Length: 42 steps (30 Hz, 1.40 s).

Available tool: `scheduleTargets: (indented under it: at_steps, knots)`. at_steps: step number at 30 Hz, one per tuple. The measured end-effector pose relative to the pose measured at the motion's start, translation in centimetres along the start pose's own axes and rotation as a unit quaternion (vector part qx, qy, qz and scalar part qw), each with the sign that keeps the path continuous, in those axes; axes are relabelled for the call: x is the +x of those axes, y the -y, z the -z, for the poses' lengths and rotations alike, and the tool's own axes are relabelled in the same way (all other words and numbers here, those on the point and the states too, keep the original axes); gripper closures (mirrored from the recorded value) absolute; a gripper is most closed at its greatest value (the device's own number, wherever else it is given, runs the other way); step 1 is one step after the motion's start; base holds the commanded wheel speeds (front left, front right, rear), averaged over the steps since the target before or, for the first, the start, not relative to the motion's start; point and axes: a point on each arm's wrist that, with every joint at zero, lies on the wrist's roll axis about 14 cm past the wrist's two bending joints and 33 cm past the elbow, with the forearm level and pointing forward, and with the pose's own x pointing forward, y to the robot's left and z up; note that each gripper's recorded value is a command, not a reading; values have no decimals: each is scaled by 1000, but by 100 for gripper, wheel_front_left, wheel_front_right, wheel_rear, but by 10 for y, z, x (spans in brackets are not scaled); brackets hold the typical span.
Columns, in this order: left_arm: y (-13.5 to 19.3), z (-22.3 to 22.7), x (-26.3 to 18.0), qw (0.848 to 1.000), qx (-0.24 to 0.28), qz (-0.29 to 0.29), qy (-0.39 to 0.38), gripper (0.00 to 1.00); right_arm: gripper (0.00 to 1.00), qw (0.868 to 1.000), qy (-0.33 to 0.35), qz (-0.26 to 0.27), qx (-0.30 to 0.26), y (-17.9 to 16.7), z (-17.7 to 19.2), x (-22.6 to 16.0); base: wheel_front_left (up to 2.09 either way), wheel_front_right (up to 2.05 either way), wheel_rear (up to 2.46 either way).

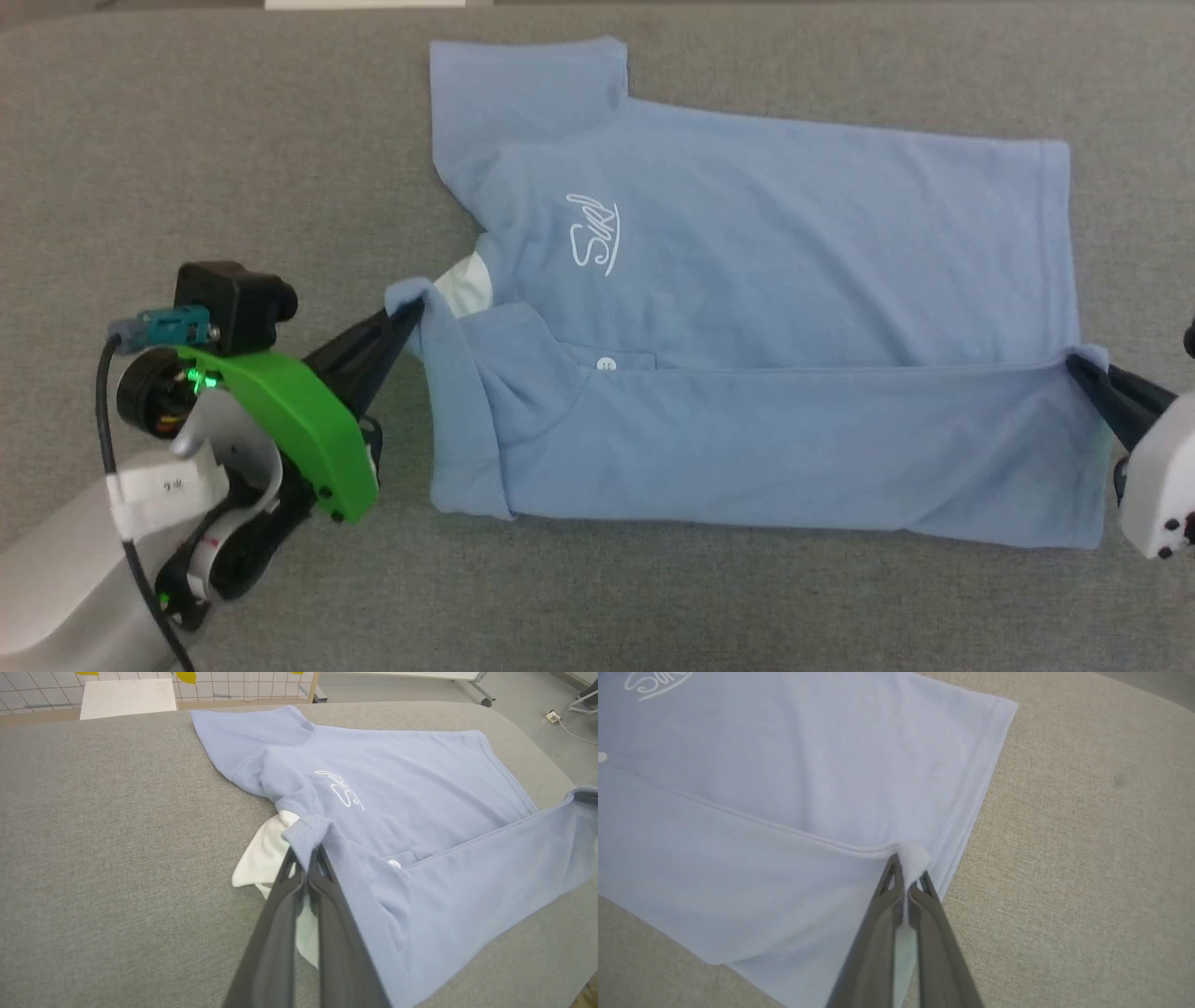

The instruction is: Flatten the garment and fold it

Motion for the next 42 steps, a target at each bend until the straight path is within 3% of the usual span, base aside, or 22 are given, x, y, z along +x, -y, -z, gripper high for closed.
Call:
scheduleTargets:
  at_steps: [10, 12, 13, 14, 15, 16, 18, 20, 21, 32, 38, 42]
  knots:
    - [-31, 48, 43, 998, -36, -27, -33, 100, 100, 997, -75, -10, 16, 4, 42, 43, 0, 0, 0]
    - [-33, 53, 47, 998, -44, -33, -29, 82, 100, 997, -78, -12, 24, 4, 43, 47, 0, 0, 0]
    - [-34, 55, 47, 998, -44, -37, -27, 78, 100, 997, -77, -13, 28, 4, 43, 48, 0, 0, 0]
    - [-35, 56, 48, 998, -46, -40, -23, 75, 71, 996, -77, -14, 31, 5, 43, 49, 0, 0, 0]
    - [-36, 57, 49, 998, -50, -43, -20, 65, 24, 996, -77, -14, 33, 5, 43, 49, 0, 0, 0]
    - [-35, 58, 50, 997, -53, -45, -20, 62, 0, 996, -76, -14, 34, 5, 42, 49, 0, 0, 0]
    - [-35, 60, 51, 997, -56, -45, -18, 51, 0, 997, -73, -14, 38, 5, 41, 49, 0, 0, 0]
    - [-34, 60, 52, 997, -58, -46, -15, 10, 0, 997, -64, -15, 43, 4, 37, 48, 0, 0, 0]
    - [-33, 60, 52, 997, -59, -47, -13, 0, 0, 997, -61, -16, 44, 4, 35, 48, 0, 0, 0]
    - [-34, -4, 14, 987, -40, -82, 130, 0, 0, 995, 73, 22, 61, 11, -15, 7, 0, 0, 0]
    - [-27, -18, -29, 972, 1, -134, 191, 0, 0, 982, 164, 80, 55, 14, -28, -34, 0, 0, 0]
    - [-18, -25, -54, 956, -6, -175, 236, 0, 0, 969, 213, 118, 50, 12, -27, -56, 0, 0, 0]
